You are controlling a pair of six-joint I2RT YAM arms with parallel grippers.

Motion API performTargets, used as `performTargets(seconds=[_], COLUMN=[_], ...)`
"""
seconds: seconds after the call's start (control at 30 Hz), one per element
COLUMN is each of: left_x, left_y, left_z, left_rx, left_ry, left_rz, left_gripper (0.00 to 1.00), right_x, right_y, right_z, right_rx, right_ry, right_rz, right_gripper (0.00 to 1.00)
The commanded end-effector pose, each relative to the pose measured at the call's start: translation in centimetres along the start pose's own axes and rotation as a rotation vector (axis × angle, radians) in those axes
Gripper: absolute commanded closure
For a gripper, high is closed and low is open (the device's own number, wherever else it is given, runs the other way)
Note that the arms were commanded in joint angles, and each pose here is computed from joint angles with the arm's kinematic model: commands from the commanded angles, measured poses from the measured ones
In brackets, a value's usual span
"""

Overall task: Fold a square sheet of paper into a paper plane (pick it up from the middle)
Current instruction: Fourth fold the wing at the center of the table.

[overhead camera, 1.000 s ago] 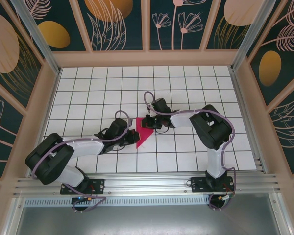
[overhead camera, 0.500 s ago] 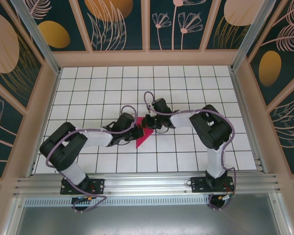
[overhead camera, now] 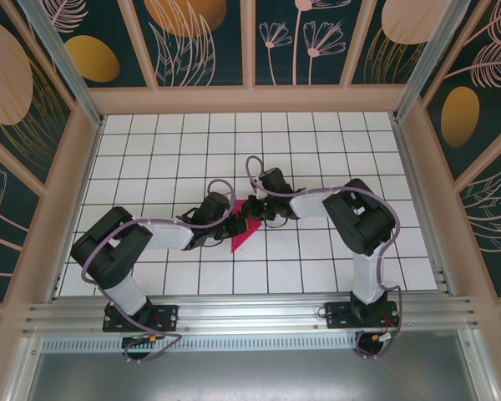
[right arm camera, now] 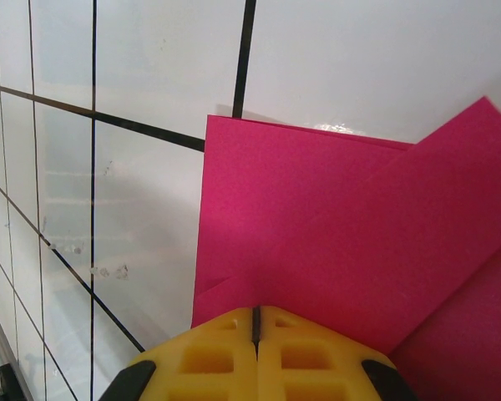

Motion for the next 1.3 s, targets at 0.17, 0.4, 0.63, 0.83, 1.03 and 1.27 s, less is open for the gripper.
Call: performTargets(seconds=[0.17, 0.4, 0.63, 0.83, 1.03, 1.27], left_x=[-0.4, 1.6, 2.8, 4.3, 5.4, 5.1], left_y=[3.6, 4.3, 4.0, 4.5, 1.1, -2.0], left_z=[4.4, 6.7, 8.5, 8.4, 4.4, 1.4], left_rx=[0.039, 0.054, 0.037, 0.022, -0.009, -0.051], left_ry=[0.134, 0.157, 0.232, 0.208, 0.079, 0.014], left_rz=[-0.095, -0.085, -0.019, -0.089, 0.006, 0.126], left_gripper=[1.00, 1.00, 1.00, 1.00, 0.99, 0.96], right_x=[-1.7, -1.9, -2.1, -2.2, -2.2, -2.3], right_y=[-4.8, -4.9, -4.7, -4.5, -4.5, -4.5], right_z=[1.5, 1.2, 1.0, 0.8, 1.0, 1.2], right_rx=[-0.058, -0.056, -0.049, -0.049, -0.045, -0.043], right_ry=[0.021, 0.019, 0.023, 0.023, 0.029, 0.032], right_rz=[0.179, 0.192, 0.196, 0.192, 0.192, 0.194], right_gripper=[0.95, 0.95, 0.95, 0.95, 0.94, 0.94])
Point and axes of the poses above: each hand's point on the last joint's axis, 136 mm out from that joint toward the fingers, its own x axis back along the fingers, its own y axis along the line the jaws close on, z = x × y, the point moved 5 cm from there along x, back along the fingers, and after that the axes turned 12 degrees about -x, right-handed, at the moved point
